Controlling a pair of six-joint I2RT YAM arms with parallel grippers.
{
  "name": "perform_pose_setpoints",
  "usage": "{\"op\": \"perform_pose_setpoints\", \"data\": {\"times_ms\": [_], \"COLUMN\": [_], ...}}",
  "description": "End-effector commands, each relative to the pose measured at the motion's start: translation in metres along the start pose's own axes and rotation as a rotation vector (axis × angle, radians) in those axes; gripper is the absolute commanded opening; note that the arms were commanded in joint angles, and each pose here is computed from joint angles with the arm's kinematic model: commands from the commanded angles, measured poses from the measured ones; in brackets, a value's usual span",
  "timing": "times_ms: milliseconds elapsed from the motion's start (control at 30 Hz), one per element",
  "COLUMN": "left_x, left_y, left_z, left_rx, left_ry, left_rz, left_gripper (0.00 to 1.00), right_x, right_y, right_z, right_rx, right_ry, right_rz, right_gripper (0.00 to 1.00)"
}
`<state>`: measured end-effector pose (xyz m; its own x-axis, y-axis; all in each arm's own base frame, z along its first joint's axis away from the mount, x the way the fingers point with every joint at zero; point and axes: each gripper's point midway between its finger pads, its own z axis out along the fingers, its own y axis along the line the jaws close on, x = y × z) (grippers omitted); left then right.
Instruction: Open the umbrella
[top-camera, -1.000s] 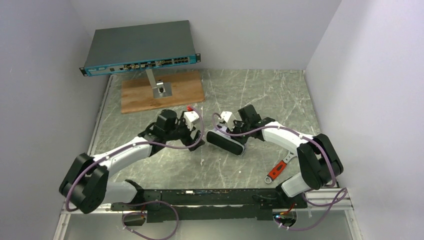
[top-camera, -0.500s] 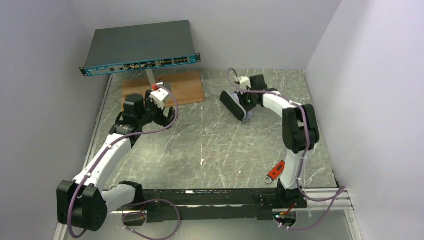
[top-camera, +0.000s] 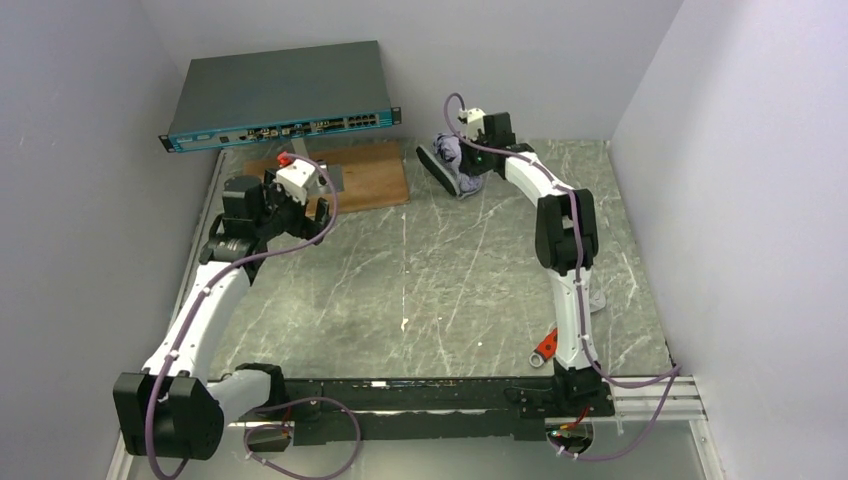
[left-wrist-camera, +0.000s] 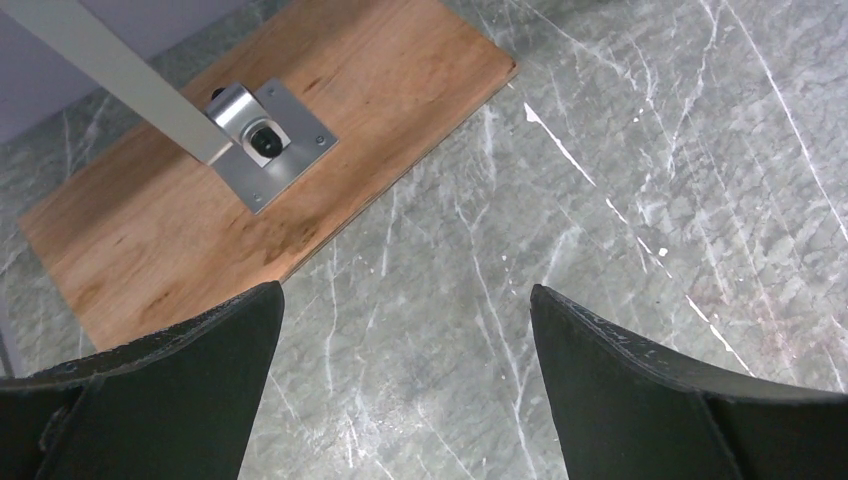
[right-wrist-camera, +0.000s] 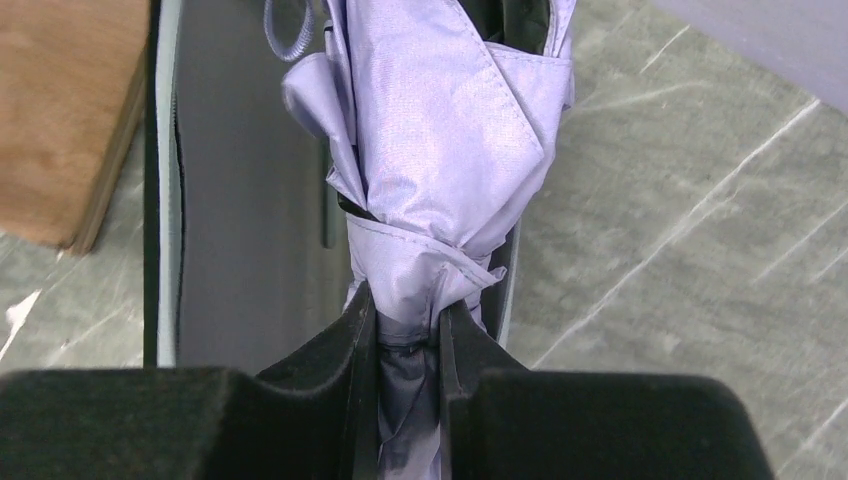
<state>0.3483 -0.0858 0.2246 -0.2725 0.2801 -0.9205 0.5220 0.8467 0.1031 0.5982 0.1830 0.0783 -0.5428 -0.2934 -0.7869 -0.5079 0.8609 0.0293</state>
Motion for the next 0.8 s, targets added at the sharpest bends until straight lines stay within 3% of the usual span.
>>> {"op": "perform_pose_setpoints", "data": {"times_ms": [0,200,433,600,767], "left_x": [-0.026,-0.035,-0.051,-0.057,-0.035], "left_y": [0.007,0.005,-0.002,-0.027,-0.070], "left_z": [-0.010,-0.023,-0.050,-0.080,-0.111], "left_rx": [-0.023,-0.035,-0.015,0.052,0.261], "left_ry": [-0.082,-0.159,-0.193,-0.261,-0.213], "left_rz": [0.013,0.006,0.052,0.259,0.584], "left_gripper": [1.00,1.00,1.00,1.00,0.98], "right_x": [-0.099,-0.133,-0.131,-0.098,-0.038], "right_y": [0.009,0.010,0.061,0.105,0.160], "right_z": [-0.072,-0.129,-0.195,-0.236,-0.277], "right_rx": [0.017,0.068,-0.159,-0.347,-0.565], "right_ry": [-0.309,-0.457,-0.434,-0.310,-0.146], "right_rz": [-0.048,-0.076,-0.146,-0.091,0.030], "right_gripper": [0.00,0.00,0.00,0.00,0.00]}}
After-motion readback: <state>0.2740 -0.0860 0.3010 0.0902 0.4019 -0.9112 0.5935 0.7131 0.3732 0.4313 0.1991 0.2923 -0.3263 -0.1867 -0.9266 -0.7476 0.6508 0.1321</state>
